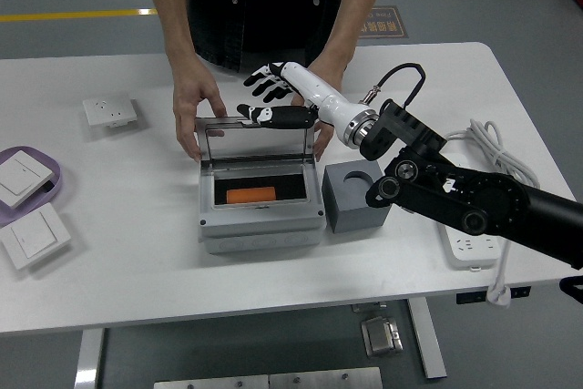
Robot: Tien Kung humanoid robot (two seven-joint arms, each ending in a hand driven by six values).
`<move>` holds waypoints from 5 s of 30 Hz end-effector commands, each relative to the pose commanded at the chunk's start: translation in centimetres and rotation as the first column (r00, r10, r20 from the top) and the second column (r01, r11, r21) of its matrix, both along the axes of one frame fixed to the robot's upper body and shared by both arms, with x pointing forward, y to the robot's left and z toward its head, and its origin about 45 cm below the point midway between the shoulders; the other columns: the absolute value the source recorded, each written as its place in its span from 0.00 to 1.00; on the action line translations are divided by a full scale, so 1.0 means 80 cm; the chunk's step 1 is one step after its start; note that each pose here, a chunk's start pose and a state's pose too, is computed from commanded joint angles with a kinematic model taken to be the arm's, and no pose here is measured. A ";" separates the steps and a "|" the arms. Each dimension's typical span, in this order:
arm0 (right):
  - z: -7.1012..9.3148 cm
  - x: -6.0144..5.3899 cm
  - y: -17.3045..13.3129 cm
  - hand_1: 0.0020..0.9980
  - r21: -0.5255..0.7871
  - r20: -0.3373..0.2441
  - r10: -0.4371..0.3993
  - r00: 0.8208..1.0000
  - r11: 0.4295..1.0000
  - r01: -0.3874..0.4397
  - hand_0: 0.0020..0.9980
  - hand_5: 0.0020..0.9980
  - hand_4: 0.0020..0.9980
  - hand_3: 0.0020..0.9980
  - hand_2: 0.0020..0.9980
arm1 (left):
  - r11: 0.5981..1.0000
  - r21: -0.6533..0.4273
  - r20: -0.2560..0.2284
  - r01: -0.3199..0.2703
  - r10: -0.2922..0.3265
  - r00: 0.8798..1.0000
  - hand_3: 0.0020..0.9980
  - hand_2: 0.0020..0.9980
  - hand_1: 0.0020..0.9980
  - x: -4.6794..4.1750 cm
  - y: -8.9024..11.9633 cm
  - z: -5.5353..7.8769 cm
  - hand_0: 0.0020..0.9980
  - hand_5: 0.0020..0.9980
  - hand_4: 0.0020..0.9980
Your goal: Pick up the cylinder from the cube,place it in the box,flap close box
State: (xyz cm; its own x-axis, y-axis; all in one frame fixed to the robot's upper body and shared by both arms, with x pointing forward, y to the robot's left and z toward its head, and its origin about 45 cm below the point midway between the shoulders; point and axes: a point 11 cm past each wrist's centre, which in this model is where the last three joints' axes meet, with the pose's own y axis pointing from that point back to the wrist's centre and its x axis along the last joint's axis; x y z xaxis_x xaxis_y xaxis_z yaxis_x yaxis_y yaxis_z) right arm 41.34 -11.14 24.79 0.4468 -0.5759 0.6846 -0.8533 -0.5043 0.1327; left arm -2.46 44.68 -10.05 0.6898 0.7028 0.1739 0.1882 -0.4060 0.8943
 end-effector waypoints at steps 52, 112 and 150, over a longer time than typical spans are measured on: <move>0.028 -0.078 -0.130 0.55 0.319 0.092 -0.244 0.965 0.926 0.203 0.56 0.43 0.68 0.66 0.62 | 0.999 0.013 -0.032 -0.045 0.045 0.998 0.63 0.52 0.62 -0.029 0.001 0.000 0.63 0.33 0.72; 0.029 -0.076 -0.365 0.63 0.774 -0.117 -0.695 0.709 0.384 0.504 0.66 0.40 0.72 0.66 0.65 | 0.998 0.037 -0.019 -0.059 0.060 0.998 0.64 0.54 0.62 -0.034 0.018 0.007 0.64 0.33 0.72; 0.025 -0.076 -0.369 0.62 0.776 -0.122 -0.706 0.698 0.371 0.510 0.65 0.40 0.74 0.66 0.65 | 0.998 0.041 -0.023 -0.056 0.057 0.998 0.65 0.54 0.62 -0.030 0.022 0.008 0.64 0.34 0.72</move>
State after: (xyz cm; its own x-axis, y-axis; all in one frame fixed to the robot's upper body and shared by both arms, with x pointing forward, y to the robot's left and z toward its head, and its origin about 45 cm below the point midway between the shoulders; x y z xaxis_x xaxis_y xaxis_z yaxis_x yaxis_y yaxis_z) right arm 35.25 -40.65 26.82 -0.3257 -0.9423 -0.0773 -0.9197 0.3347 -0.2054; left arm -4.87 46.44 -9.38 0.6535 0.7335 0.1869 0.2328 -0.4298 0.8724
